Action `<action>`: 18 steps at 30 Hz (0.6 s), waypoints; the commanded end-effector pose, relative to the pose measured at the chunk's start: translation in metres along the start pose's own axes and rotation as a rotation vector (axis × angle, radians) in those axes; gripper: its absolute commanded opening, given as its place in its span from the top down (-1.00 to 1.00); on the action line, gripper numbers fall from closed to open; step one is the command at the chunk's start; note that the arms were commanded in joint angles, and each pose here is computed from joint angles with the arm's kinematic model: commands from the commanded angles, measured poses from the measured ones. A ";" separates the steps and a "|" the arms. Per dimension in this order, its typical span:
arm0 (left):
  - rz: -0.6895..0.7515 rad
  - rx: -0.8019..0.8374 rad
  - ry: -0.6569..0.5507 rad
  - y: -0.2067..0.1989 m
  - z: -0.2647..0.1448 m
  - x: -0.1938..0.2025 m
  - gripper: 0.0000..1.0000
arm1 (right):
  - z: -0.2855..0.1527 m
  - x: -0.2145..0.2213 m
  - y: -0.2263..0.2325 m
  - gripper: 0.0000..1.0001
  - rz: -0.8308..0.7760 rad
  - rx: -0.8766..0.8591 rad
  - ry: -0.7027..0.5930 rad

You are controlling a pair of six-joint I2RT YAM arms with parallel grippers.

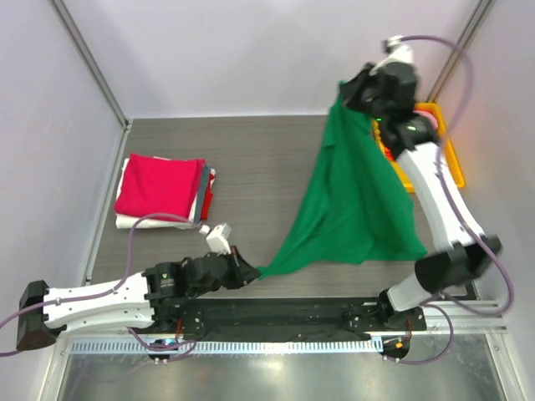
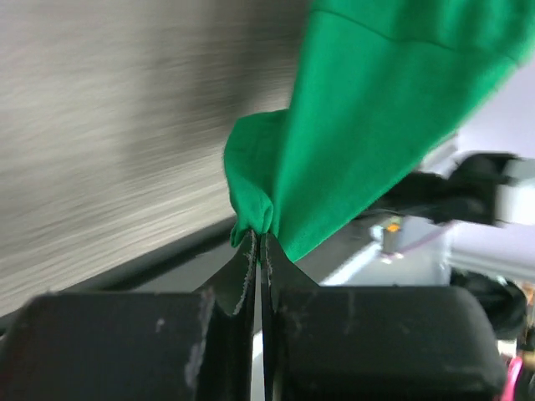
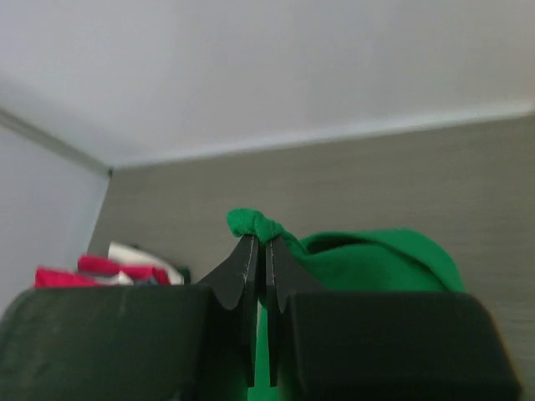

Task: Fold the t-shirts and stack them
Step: Flatten the tshirt out

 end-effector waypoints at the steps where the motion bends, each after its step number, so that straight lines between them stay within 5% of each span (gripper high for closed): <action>1: -0.156 -0.048 -0.092 0.033 -0.004 -0.003 0.99 | 0.056 0.083 0.051 0.97 0.075 -0.249 0.210; 2: -0.146 -0.100 -0.098 0.050 -0.007 0.000 0.33 | 0.066 0.099 0.062 0.89 0.072 -0.269 0.239; 3: -0.139 -0.115 -0.111 0.056 -0.011 -0.002 -0.11 | 0.078 0.111 0.065 0.65 0.080 -0.269 0.265; 4: -0.106 -0.101 -0.129 0.054 -0.018 -0.009 -0.57 | 0.103 0.136 0.064 -0.18 0.090 -0.264 0.312; 5: -0.064 -0.176 -0.157 0.070 -0.025 -0.014 -0.99 | 0.110 0.145 0.063 -0.43 0.117 -0.252 0.340; 7: 0.009 -0.218 -0.196 0.065 -0.038 -0.031 -0.99 | 0.119 0.163 0.065 -0.64 0.130 -0.244 0.378; 12: 0.243 -0.406 -0.267 0.052 -0.061 -0.075 -1.00 | 0.098 0.198 0.058 -0.61 0.102 -0.265 0.439; 18: 0.484 -0.632 -0.274 0.039 -0.032 -0.113 -0.99 | 0.034 0.189 0.039 -0.55 0.087 -0.264 0.369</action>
Point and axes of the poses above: each gripper's point midway between its finger pads, its own z axis out along the fingers, its own y axis along the line the jaws close on, x = y × z, the point moved 2 cm from there along -z, back along the fingers, and after that the axes turned 2 degrees about z, right-handed, at the moved point
